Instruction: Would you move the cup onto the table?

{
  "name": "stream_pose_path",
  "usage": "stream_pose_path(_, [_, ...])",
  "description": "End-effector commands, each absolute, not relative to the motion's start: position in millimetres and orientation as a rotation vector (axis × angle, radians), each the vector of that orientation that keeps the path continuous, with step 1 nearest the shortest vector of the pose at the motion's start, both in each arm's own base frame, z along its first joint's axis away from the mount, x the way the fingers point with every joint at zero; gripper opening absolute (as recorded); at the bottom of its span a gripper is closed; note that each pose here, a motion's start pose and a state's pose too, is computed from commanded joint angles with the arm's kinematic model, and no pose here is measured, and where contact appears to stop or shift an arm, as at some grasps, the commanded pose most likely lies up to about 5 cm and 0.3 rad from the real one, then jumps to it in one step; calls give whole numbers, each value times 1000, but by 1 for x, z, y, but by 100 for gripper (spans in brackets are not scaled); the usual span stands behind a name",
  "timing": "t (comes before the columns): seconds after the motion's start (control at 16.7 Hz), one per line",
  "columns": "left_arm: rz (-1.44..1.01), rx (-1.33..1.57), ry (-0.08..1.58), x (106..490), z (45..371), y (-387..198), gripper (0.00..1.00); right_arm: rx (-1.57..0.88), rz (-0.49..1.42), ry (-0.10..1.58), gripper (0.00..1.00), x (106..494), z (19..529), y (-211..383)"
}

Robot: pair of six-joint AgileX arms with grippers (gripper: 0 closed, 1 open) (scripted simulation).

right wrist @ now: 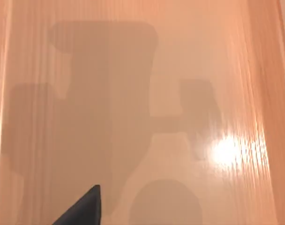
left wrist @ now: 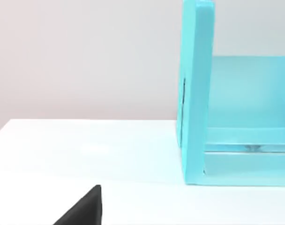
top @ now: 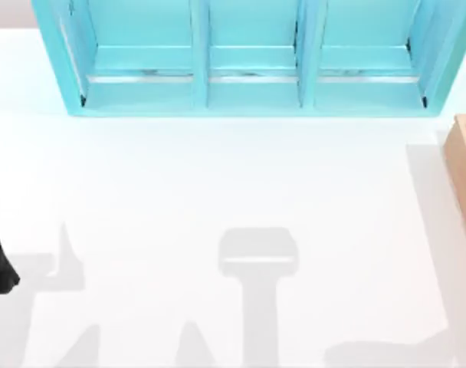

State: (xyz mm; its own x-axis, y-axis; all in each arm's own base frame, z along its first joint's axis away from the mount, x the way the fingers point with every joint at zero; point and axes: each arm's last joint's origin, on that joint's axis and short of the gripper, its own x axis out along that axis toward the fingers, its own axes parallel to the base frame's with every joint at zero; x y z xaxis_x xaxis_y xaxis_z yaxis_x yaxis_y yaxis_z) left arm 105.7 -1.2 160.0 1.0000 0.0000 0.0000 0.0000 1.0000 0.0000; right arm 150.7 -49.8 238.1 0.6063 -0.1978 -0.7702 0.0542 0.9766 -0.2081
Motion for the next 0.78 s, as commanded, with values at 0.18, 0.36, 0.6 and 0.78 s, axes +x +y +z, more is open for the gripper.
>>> stream_pose_path(0.18, [0, 0, 0, 106, 160, -1, 100, -138, -123, 1163, 100, 172, 249, -74])
stream_pose_path(0.36, [0, 0, 0, 106, 160, -1, 100, -71, -66, 1395, 100, 190, 248, -100])
stream_pose_path(0.6, [0, 0, 0, 106, 160, -1, 100, -2, -6, 1555, 100, 200, 246, -122])
stream_pose_path(0.78, [0, 0, 0, 106, 160, -1, 100, 4, 0, 1567, 100, 201, 246, -124])
